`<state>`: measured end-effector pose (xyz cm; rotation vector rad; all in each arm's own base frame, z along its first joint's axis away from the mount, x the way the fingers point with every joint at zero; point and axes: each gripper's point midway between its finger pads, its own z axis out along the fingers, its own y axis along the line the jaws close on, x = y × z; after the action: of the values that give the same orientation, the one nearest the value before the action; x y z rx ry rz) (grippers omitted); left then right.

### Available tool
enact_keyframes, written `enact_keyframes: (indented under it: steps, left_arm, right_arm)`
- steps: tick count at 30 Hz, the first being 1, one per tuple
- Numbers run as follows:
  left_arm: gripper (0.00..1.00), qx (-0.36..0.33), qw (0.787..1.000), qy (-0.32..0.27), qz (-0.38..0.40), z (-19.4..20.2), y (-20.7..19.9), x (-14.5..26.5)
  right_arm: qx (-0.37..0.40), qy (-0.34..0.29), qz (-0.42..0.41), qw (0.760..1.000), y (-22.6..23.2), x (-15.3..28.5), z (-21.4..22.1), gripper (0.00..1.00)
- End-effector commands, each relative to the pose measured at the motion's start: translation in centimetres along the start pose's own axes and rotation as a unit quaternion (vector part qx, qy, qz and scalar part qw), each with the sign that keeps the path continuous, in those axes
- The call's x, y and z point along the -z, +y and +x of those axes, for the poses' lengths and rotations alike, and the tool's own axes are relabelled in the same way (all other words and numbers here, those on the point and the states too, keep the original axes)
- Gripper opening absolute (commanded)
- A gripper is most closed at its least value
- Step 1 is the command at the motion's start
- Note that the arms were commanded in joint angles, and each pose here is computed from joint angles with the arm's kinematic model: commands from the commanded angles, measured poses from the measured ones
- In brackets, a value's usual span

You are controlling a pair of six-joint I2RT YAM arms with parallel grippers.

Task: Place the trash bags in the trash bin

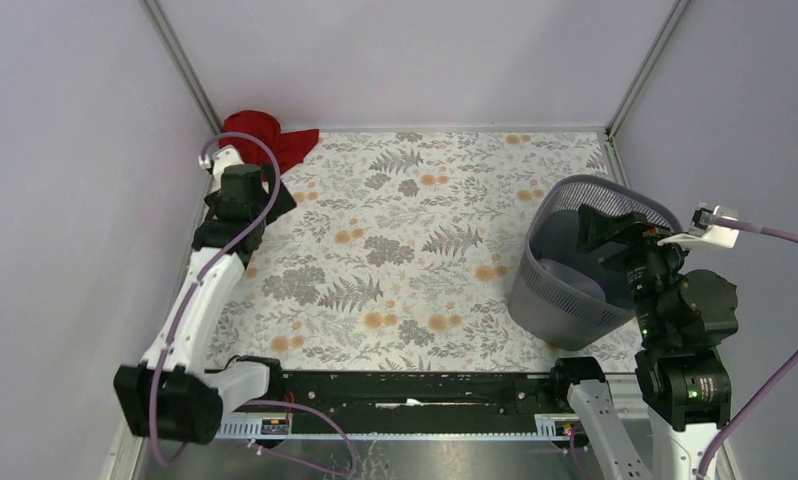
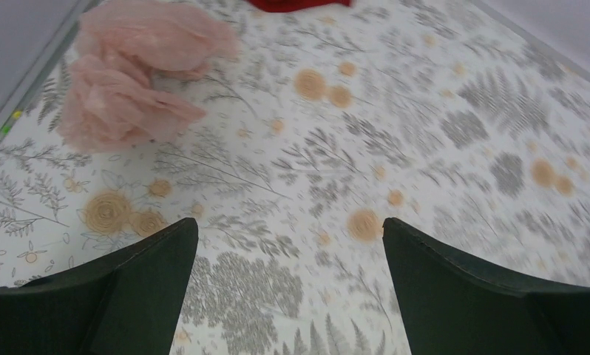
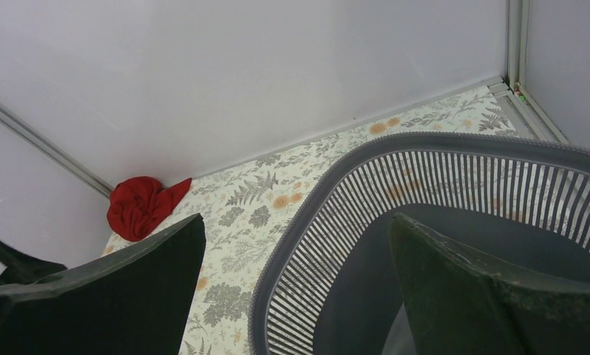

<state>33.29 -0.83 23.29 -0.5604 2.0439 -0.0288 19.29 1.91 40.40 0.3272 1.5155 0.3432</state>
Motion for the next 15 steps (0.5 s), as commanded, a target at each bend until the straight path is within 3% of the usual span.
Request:
enact_keyframes:
  steps: [1,3,6,8,12,15]
  left_arm:
    - [0.99,0.091,0.988,-0.088,-0.091,-3.5,2.7,-5.1]
    - [0.99,0.116,0.977,-0.095,-0.154,-4.0,4.5,-7.1]
    - [0.99,0.157,0.967,-0.082,-0.186,-4.3,6.2,-10.9]
    - [0.99,0.185,0.955,-0.054,-0.227,-4.3,8.0,-12.6]
    - [0.99,0.178,0.918,-0.049,-0.352,-4.2,12.8,-13.3]
    - [0.99,0.190,0.907,-0.031,-0.374,-1.8,16.0,-14.1]
  right_arm:
    - [-0.012,-0.015,-0.037,0.999,1.6,0.4,-1.1,1.00]
    - [-0.016,-0.009,-0.055,0.998,2.3,0.5,-0.8,1.00]
    - [-0.012,-0.005,-0.073,0.997,2.9,0.9,-0.9,1.00]
    - [-0.014,-0.004,-0.069,0.998,2.8,1.1,-0.9,1.00]
    - [-0.006,-0.018,-0.065,0.998,2.6,1.9,-1.4,1.00]
    - [0.001,-0.025,-0.065,0.998,2.4,2.2,-1.6,1.00]
